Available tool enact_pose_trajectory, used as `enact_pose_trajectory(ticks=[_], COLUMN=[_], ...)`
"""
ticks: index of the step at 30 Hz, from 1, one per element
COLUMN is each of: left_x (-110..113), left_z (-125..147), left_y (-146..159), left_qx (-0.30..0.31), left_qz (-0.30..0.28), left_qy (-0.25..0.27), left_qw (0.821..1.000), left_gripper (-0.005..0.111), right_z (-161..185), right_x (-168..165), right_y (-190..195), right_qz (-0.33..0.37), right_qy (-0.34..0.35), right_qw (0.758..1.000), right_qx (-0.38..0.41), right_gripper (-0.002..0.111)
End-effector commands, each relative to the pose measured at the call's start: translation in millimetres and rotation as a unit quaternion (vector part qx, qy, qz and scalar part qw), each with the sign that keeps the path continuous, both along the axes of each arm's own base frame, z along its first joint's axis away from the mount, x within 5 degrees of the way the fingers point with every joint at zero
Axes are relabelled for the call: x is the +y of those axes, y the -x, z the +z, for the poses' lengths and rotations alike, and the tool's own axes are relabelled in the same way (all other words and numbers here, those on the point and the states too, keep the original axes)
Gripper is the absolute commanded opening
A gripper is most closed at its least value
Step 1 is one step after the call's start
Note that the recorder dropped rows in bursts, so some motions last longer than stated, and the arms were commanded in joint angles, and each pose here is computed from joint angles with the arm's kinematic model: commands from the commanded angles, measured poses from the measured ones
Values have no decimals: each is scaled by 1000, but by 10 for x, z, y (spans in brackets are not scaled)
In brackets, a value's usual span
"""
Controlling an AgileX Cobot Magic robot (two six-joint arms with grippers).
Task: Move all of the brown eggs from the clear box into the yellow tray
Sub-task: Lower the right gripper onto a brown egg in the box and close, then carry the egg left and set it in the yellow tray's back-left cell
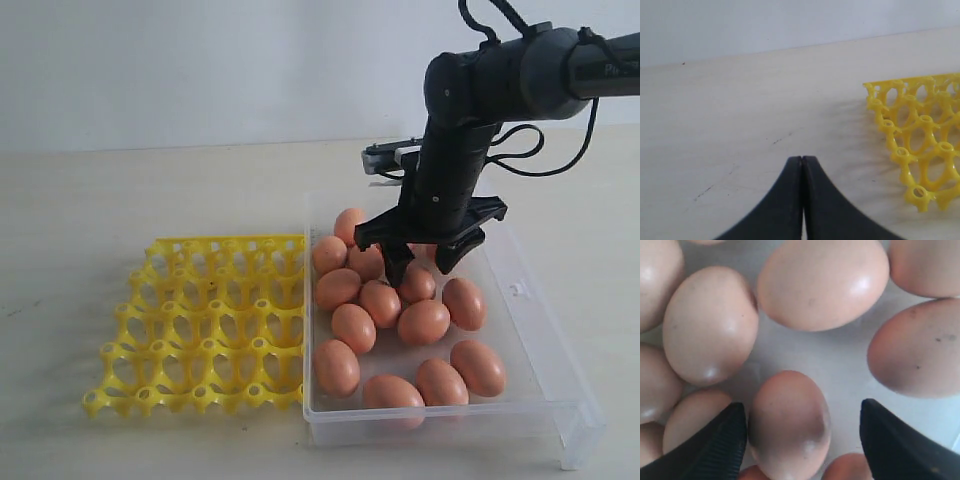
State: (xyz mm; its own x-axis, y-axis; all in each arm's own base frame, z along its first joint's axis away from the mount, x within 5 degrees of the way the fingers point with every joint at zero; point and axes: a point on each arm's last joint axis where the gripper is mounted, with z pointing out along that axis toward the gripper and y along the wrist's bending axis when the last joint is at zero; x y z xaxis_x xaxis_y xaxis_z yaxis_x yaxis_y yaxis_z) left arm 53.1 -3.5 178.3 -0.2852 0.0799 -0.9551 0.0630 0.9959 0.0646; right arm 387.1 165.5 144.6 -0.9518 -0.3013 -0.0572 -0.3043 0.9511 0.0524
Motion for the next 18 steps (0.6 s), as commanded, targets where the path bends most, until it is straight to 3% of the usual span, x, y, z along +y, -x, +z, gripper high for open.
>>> enact_pose_trajectory(ticks=[1, 3, 4, 6, 7, 9, 12, 15, 18], left_x=[0, 0, 0, 0, 0, 0, 0, 0, 0], left_z=[26, 26, 26, 26, 26, 26, 26, 26, 26], left_y=[1, 1, 1, 1, 1, 1, 1, 1, 1], left_qx=[-11, -11, -11, -11, -11, -11, -11, -11, -11], left_qz=[1, 1, 1, 1, 1, 1, 1, 1, 1], left_qy=[3, 3, 3, 3, 3, 3, 3, 3, 3], left_qw=[1000, 1000, 1000, 1000, 1000, 1000, 1000, 1000, 1000], left_gripper=[0, 0, 0, 0, 0, 0, 0, 0, 0], right_z=[-156, -165, -136, 4, 84, 548, 1009, 1041, 939], right_x=[20, 26, 28, 31, 41, 169, 542, 1007, 1269], right_y=[-34, -49, -55, -58, -56, -79, -53, 37, 99], right_qz=[8, 7, 23, 56, 55, 76, 147, 192, 198], right_qy=[5, 2, 0, -6, -16, -88, -169, -192, -200], right_qw=[1000, 1000, 1000, 998, 997, 982, 926, 878, 860], right_qx=[5, -2, -10, -32, -42, -147, -305, -395, -425], right_gripper=[61, 43, 20, 0, 0, 0, 0, 0, 0])
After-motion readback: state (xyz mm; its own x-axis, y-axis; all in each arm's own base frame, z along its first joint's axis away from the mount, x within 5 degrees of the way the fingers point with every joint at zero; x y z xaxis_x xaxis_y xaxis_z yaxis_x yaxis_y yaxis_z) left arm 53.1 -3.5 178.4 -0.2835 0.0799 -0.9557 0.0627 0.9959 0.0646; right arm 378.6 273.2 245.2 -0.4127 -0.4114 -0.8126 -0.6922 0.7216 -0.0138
